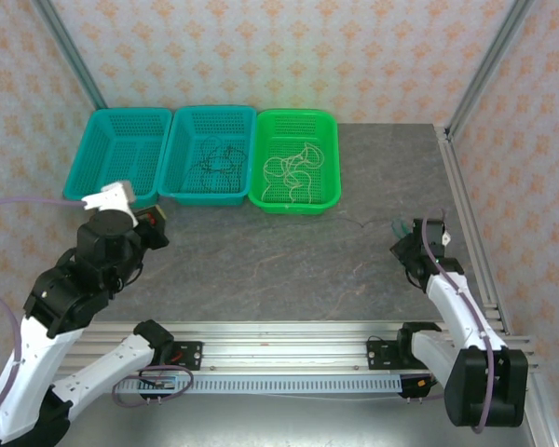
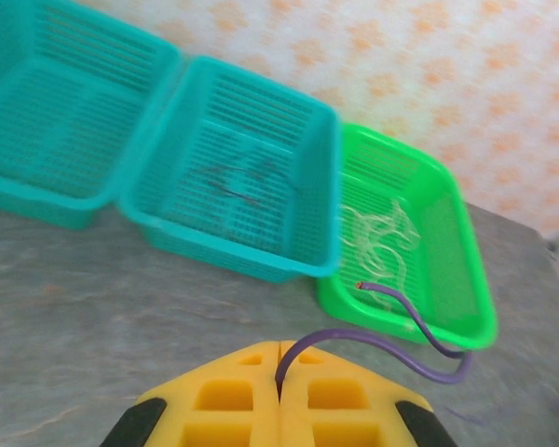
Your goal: Untangle the cables
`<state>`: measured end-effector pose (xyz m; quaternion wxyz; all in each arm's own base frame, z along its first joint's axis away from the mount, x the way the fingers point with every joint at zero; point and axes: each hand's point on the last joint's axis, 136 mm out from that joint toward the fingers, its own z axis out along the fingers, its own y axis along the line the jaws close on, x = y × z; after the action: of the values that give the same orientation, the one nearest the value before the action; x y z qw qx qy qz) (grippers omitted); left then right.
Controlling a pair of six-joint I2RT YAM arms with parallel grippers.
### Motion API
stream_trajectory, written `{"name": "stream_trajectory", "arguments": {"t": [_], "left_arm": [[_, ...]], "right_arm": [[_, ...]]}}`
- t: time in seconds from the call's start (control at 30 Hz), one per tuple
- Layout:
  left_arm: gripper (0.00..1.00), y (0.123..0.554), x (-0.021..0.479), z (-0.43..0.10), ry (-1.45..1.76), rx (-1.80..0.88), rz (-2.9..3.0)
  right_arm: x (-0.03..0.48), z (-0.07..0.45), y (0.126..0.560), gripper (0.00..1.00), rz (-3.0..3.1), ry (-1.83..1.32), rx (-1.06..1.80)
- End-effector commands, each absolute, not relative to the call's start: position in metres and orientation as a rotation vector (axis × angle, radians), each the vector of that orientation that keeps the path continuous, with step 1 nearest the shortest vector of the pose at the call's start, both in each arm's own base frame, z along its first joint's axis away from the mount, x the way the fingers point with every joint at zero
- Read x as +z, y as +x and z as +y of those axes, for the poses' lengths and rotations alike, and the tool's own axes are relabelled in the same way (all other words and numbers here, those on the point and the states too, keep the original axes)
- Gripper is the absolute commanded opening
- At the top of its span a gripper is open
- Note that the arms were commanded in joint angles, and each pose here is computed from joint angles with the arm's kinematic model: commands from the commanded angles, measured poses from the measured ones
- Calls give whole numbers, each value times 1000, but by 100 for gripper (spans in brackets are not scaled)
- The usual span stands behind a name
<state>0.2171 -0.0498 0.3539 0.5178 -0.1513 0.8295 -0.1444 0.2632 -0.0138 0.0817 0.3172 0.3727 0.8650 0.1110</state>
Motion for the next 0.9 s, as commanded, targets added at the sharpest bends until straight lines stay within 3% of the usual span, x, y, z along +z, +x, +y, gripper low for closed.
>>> {"name": "stream_trajectory", "arguments": {"t": [0.0, 0.17, 0.43, 0.57, 0.7, 0.87], "left_arm": [[0, 238, 366, -129, -53, -678, 1986], [13, 260, 313, -179, 90, -791, 2128], [30, 257, 218, -199, 77, -708, 2244], [43, 255, 216, -211, 159, -712, 2234], [51, 243, 243, -255, 424, -834, 2136], [56, 247, 245, -303, 583, -862, 2059]], "right_arm": [[120, 28, 283, 0, 2201, 742, 598], [162, 36, 285, 0, 2115, 672, 663], [223, 73, 290, 0, 2039, 491, 885], [243, 91, 289, 0, 2055, 390, 927], [265, 101, 287, 0, 2051, 333, 970], [303, 110, 283, 0, 1988, 318, 1065]]}}
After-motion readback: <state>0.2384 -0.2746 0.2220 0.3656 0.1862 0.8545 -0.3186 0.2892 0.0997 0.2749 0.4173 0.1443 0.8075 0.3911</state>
